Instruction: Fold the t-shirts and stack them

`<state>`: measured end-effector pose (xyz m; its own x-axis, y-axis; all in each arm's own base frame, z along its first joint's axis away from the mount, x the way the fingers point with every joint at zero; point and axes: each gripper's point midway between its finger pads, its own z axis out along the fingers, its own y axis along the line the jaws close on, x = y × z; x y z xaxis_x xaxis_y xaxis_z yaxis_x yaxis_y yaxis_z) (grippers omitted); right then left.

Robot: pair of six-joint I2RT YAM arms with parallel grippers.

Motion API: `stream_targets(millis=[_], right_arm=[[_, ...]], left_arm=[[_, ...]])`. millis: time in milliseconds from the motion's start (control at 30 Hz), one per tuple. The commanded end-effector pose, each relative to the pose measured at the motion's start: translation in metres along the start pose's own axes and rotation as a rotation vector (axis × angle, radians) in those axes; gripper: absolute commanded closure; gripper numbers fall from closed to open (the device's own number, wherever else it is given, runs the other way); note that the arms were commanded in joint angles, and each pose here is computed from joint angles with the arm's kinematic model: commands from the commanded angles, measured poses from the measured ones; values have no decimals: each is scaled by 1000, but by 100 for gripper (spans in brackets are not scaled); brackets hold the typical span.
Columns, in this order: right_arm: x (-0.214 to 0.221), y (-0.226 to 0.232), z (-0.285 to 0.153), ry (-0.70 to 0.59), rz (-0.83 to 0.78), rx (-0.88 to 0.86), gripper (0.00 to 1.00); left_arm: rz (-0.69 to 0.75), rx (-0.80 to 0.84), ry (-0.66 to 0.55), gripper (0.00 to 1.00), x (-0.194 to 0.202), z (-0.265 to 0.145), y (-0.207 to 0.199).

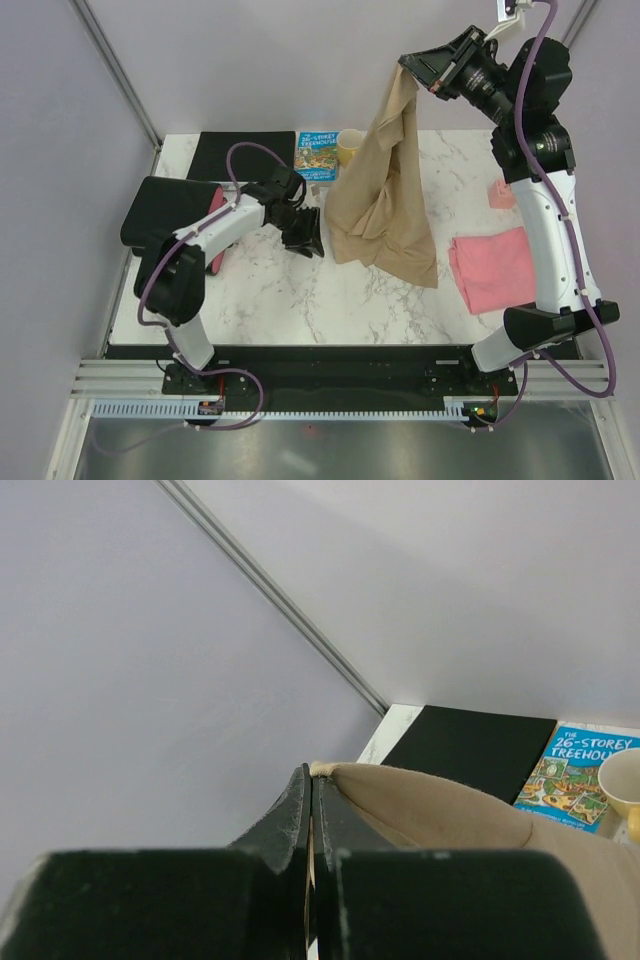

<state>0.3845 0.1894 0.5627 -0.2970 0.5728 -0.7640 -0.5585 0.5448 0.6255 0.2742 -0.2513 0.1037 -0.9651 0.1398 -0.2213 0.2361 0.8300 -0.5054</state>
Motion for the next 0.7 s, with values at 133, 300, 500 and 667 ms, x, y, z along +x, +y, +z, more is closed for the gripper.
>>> stream_targets(millis=[133, 300, 500, 667], right_arm=[[-10, 22, -11, -32, -49, -65, 100], [-8, 9, -12, -22, -49, -39, 100], [-7, -8, -9, -13, -35, -11, 100], [-7, -14, -5, -12, -27, -8, 100]], left_arm=[[-5, -8, -92, 54, -68, 33, -11], [23, 25, -11, 54, -61, 65, -18], [27, 15, 32, 53, -46, 79, -22], [27, -10, 46, 53, -38, 85, -15]])
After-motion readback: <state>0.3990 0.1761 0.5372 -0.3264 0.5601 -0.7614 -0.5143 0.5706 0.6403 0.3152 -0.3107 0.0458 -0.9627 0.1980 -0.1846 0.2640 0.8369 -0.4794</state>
